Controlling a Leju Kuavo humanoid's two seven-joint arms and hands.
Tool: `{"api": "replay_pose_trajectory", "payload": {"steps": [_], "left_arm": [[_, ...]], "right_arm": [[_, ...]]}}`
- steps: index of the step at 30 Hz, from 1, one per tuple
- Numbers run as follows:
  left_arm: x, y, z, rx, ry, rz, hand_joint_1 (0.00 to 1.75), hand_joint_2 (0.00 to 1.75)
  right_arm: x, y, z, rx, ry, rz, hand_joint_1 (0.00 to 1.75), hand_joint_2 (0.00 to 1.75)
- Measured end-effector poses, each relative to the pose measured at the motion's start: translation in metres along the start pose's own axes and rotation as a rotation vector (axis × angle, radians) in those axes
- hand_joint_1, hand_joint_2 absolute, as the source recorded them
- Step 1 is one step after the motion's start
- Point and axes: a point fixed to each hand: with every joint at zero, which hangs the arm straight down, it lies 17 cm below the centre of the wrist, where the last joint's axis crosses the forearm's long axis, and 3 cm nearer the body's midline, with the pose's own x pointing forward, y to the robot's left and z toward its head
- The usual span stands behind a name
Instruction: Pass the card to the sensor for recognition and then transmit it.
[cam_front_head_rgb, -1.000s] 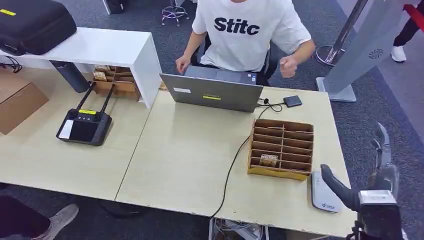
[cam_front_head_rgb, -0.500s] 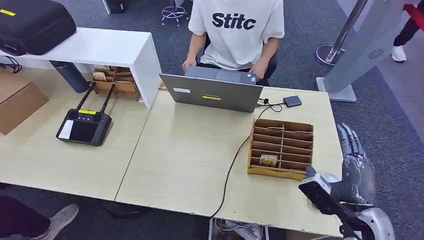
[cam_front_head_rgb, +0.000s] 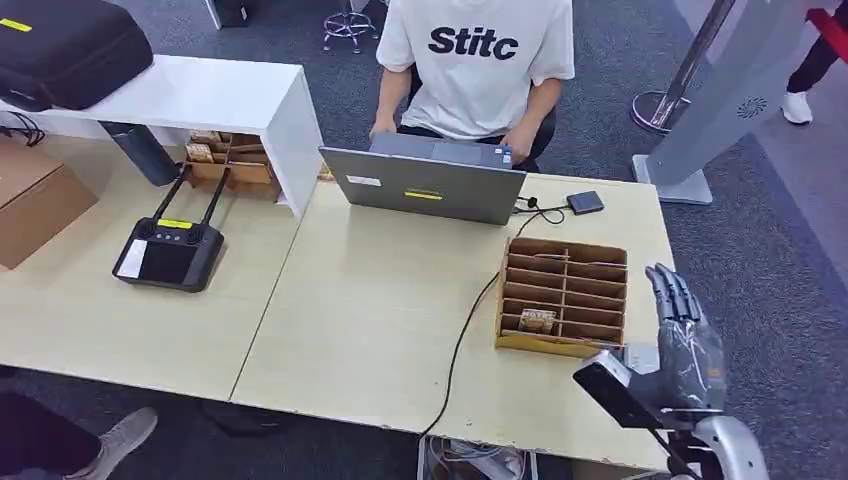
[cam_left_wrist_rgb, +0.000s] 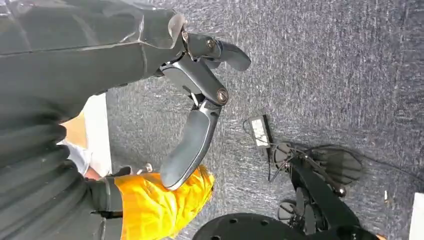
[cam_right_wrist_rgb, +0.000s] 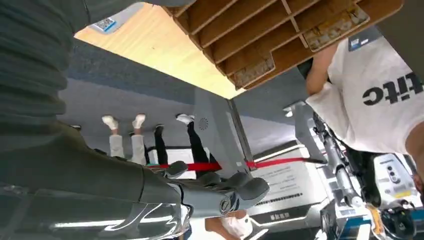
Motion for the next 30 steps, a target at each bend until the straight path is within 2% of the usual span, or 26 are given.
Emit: {"api": "replay_pose_trajectory", "payload": {"steps": [20,30], "left_arm": [[0.003,-0.003,0.005,0.001,-0.006,-0.047,0.0,1.75],[0.01,-0.002,0.004,0.0,-0.029,-0.098,0.0,1.75]], "right_arm": [[-0.02,0.044,0.015,0.116,0.048,0.046,0.0,1.75],[-0.041,0.063,0.009,0.15,0.079,0.088,0.0,1.75]]}}
